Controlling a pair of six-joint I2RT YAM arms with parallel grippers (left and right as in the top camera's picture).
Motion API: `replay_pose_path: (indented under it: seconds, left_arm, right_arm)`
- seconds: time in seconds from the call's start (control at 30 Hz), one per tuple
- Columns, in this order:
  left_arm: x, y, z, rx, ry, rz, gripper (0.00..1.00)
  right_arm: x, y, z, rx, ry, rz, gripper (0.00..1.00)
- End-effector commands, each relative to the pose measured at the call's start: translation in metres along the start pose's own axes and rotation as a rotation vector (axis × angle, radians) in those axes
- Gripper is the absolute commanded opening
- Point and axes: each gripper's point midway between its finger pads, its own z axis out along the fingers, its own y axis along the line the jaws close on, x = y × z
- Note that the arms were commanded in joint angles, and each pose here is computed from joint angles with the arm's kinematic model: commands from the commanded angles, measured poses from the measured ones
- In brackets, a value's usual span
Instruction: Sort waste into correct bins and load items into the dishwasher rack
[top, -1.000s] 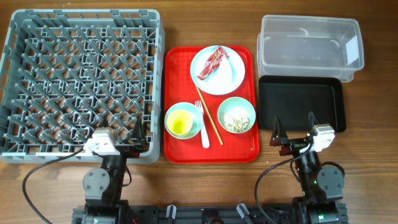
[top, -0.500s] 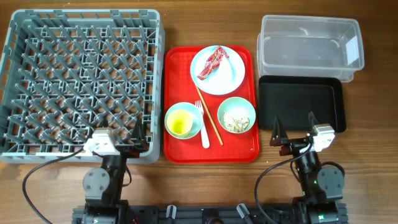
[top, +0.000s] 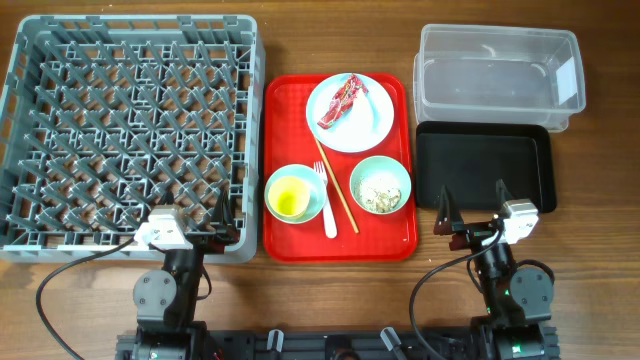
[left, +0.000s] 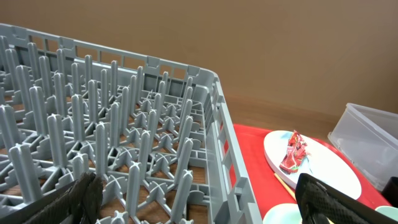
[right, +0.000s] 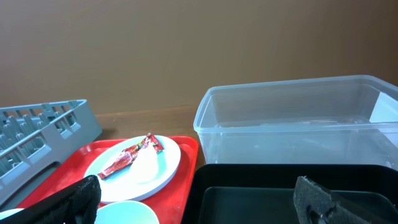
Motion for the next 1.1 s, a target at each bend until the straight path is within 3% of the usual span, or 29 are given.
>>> replay_pose_path:
  seconds: [0.0,0.33,0.43,0.87,0.97,1.07]
  left_arm:
    - [0.000,0.001,0.000,-0.007,-0.006,-0.009,1.00]
    - [0.000,0.000,0.000,-0.001,-0.006,-0.009,1.00]
    - [-0.001,-0.006,-0.002,0.030,0.019,-0.009,1.00]
    - [-0.030,-0.022,0.000,-0.045,0.481,-0.024,1.00]
    - [-0.031,-0.042,0.009,0.030,0.628,-0.062,1.00]
    - [-0.032,-0.047,0.016,0.040,0.679,-0.074,1.00]
  right_arm:
    - [-0.002,0.002,-0.001,-0.013,-0.011,0.007,1.00]
    - [-0.002,0.003,-0.001,-0.018,-0.009,0.058,1.00]
    - [0.001,0.003,-0.001,-0.009,0.051,0.091,1.00]
    - [-0.037,0.012,0.024,0.045,0.461,0.111,1.00]
    - [-0.043,0.014,0.037,0.064,0.590,0.121,1.00]
    - [-0.038,0.014,0.043,0.068,0.670,0.107,1.00]
